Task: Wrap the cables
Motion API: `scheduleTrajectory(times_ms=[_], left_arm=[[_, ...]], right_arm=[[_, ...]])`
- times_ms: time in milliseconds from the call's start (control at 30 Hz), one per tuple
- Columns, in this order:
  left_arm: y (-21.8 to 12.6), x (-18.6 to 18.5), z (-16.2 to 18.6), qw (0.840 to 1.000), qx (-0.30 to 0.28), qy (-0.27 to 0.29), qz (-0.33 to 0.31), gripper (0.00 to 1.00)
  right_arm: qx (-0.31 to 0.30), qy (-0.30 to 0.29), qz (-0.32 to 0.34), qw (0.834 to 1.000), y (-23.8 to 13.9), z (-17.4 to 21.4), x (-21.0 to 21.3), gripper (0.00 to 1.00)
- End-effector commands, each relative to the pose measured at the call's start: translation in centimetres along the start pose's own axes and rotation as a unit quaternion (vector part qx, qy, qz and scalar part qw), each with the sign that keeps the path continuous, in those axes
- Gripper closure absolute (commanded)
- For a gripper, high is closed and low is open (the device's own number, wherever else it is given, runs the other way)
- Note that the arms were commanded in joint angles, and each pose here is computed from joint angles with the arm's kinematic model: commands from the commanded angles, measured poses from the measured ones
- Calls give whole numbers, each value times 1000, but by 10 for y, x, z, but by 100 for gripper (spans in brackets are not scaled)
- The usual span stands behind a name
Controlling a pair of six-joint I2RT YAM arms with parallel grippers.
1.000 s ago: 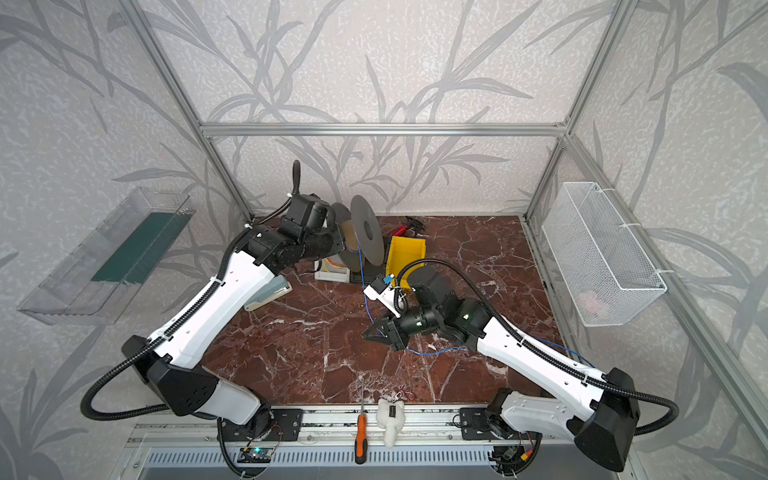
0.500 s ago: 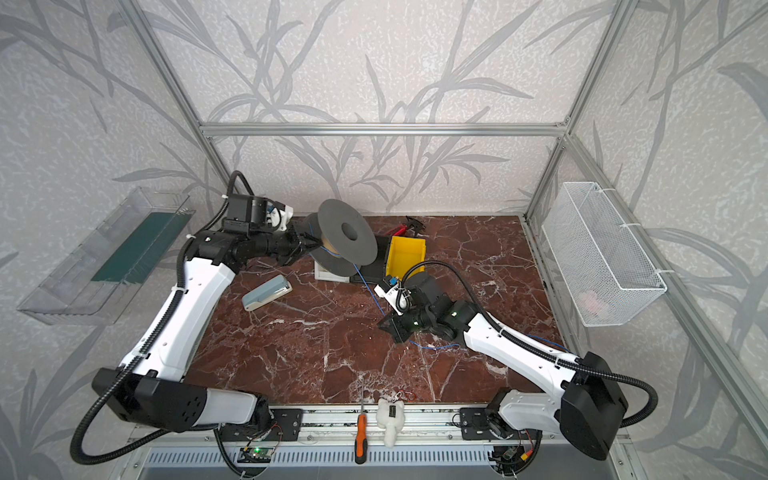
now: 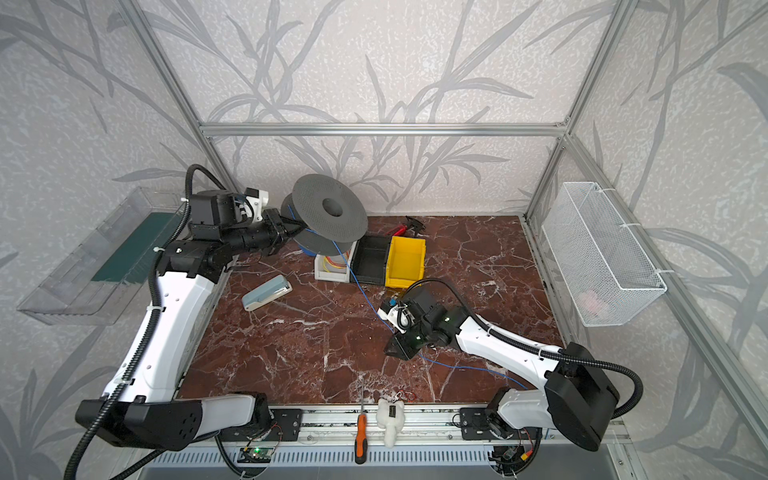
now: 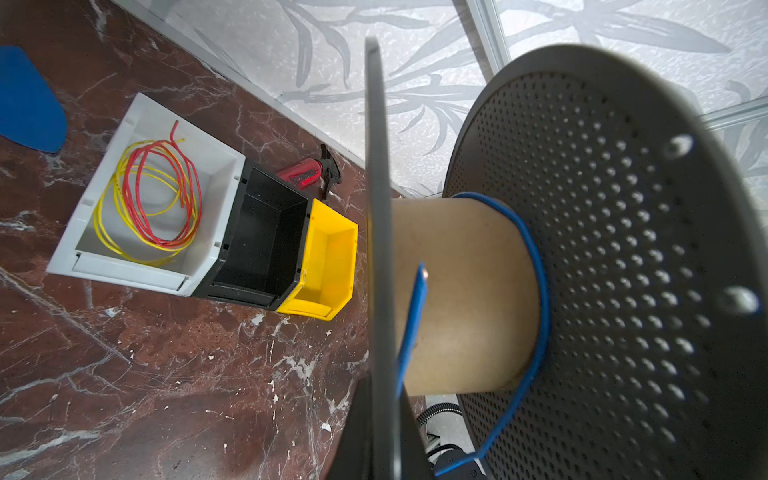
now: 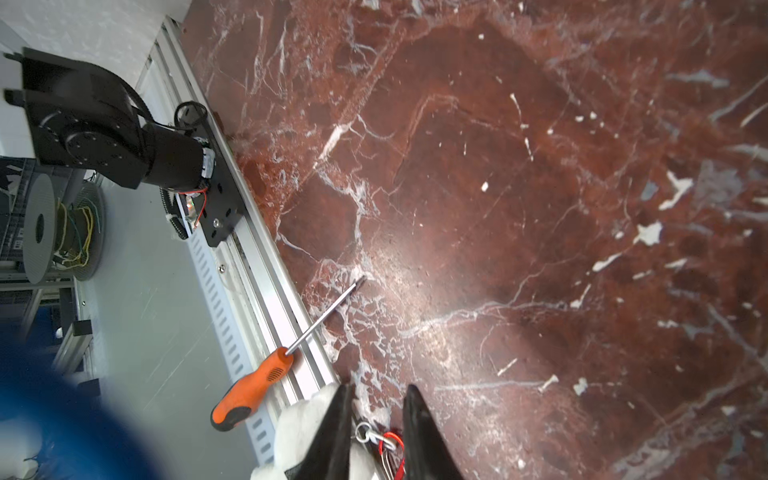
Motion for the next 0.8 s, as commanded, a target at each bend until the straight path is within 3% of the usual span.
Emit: scheduleTrajectory(times_ms=[0, 100, 267, 400, 567, 767], left_arm=[[-18, -34, -26, 996, -60, 49, 52, 100], [-23, -31, -30, 995, -68, 49, 48, 100], [-42, -34, -40, 992, -87, 53, 70, 100], [-66, -47, -39, 984, -93, 70, 132, 100], [-78, -70, -9, 967, -46, 103, 227, 100], [-98, -55, 55, 968, -7, 177, 177, 100]], right_arm=[[34, 25, 3, 999, 0, 24, -4, 88], [38, 29, 19, 999, -1, 31, -10, 100], [53, 39, 78, 995, -8, 44, -34, 100], [39, 95, 118, 988, -24, 30, -67, 100], [-20, 183, 111, 977, -53, -13, -98, 100], [-89, 218, 146, 961, -97, -64, -142, 100]])
Point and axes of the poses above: each gripper's point midway between its finger pads, its own y axis out along the fingers, its own x axis along the line the jaws close on, z = x × y, the point moved 1 cm from there along -y, back along the fingers, and after that the axes turned 7 degrees about y, right-handed, at the moved point
